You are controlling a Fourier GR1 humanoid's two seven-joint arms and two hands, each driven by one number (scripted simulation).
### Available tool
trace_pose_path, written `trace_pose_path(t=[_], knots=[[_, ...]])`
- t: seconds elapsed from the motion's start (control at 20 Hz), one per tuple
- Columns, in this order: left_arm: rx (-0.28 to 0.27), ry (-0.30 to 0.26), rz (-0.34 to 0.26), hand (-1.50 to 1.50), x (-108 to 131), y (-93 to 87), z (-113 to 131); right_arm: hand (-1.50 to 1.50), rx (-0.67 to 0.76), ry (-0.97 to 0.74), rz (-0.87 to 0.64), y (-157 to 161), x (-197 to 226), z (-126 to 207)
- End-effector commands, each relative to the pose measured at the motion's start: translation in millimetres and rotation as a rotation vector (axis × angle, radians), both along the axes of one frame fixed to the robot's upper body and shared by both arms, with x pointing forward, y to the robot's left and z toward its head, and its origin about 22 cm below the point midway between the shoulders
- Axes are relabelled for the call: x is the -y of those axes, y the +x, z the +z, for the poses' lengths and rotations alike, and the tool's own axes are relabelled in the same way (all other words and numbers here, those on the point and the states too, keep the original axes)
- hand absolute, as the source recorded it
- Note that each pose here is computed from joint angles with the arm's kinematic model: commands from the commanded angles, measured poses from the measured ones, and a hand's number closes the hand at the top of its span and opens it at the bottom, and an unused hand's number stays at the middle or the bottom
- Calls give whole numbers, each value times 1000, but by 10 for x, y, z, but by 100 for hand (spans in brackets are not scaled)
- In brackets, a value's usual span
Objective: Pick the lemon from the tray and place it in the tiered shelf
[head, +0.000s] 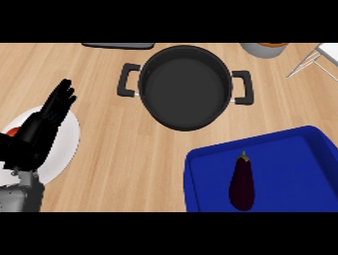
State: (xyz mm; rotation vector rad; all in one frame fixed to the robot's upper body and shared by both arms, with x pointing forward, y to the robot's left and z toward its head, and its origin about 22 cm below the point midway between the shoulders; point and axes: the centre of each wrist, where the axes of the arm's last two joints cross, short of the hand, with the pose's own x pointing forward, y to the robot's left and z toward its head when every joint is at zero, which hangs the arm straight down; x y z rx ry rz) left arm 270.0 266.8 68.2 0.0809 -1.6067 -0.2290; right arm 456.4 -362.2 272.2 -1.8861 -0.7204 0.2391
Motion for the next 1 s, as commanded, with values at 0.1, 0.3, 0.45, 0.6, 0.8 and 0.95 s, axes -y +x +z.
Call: trace_pose_path(t=[0.1, 0.3, 0.45, 0.6, 0.8, 0.95], knots=[[-14, 14, -5, 0, 3, -21, 3, 150, -171, 123, 46, -22, 93, -226], [1, 3, 0, 0, 68, 91, -37, 150, -117, 148, 7, -51, 161, -249], [-12, -9, -4, 0, 123, -126, -31, 150, -55, 140, -102, -80, 215, -425], [-15, -22, 3, 0, 111, -2, -73, 150, 33, 74, -233, -217, 496, -275], [-25, 2, 25, 0, -48, -61, -51, 150, -339, -32, -470, -276, 600, -580], [-27, 7, 22, 0, -52, -81, -102, -150, -595, 1, -469, -237, 521, -635]])
